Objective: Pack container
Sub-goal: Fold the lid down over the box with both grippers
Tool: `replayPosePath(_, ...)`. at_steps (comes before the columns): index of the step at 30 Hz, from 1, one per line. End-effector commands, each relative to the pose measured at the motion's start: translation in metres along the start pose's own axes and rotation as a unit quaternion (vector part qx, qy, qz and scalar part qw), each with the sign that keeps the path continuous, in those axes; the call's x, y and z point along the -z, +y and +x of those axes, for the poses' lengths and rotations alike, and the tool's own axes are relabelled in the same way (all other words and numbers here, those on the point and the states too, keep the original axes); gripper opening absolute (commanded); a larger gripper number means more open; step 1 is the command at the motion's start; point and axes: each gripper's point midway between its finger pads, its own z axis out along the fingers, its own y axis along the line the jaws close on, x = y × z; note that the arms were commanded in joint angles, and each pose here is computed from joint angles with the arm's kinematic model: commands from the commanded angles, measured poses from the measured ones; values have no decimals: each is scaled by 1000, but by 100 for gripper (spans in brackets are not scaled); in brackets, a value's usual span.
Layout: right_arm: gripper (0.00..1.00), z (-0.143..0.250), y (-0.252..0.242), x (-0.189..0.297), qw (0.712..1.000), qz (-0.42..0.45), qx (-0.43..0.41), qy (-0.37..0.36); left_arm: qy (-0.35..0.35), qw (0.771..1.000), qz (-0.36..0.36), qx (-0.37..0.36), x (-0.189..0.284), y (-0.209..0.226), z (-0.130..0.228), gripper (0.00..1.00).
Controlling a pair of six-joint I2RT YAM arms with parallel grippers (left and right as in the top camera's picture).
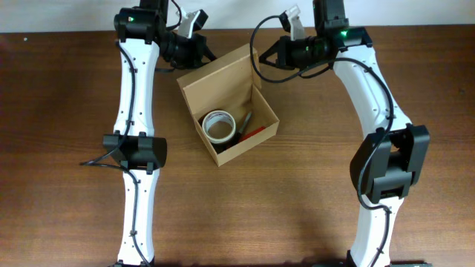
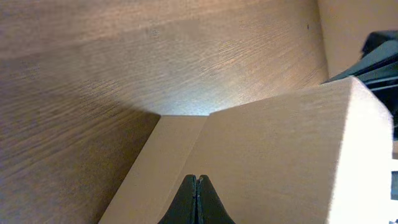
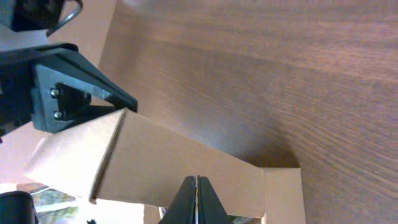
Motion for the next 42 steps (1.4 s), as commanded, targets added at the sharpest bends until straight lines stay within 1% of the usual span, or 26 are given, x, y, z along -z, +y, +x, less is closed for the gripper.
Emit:
replayPosePath(1,4,-5,3,1,1000,9,24,-3,-10,999,-2,-30,10,-19,-2,2)
replayPosePath(8,4,-4,4,5,999,18,26,1,6,999,-21,-41,7,-33,7,2)
replayPosePath(12,4,-6,6,9,999,22,32,-4,2,998,-18,-55,12,-50,7,1)
replayPosePath(17,4,-6,6,18,998,49,44,-4,0,997,-14,-69,16,-68,9,2)
replayPosePath(25,4,-5,17,32,996,59,64,6,9,996,-5,-84,7,-94,15,2)
replayPosePath(31,4,-10,22,54,991,105,81,5,17,995,-8,-94,-2,-107,20,2)
replayPosePath(35,4,-6,21,66,988,135,74,15,23,995,-6,-99,-7,-115,24,2)
replayPosePath(38,4,2,20,70,986,145,74,30,25,995,-20,-93,-10,-115,25,2)
replayPosePath(42,4,11,9,76,981,180,63,48,16,993,-60,-97,-4,-107,22,1)
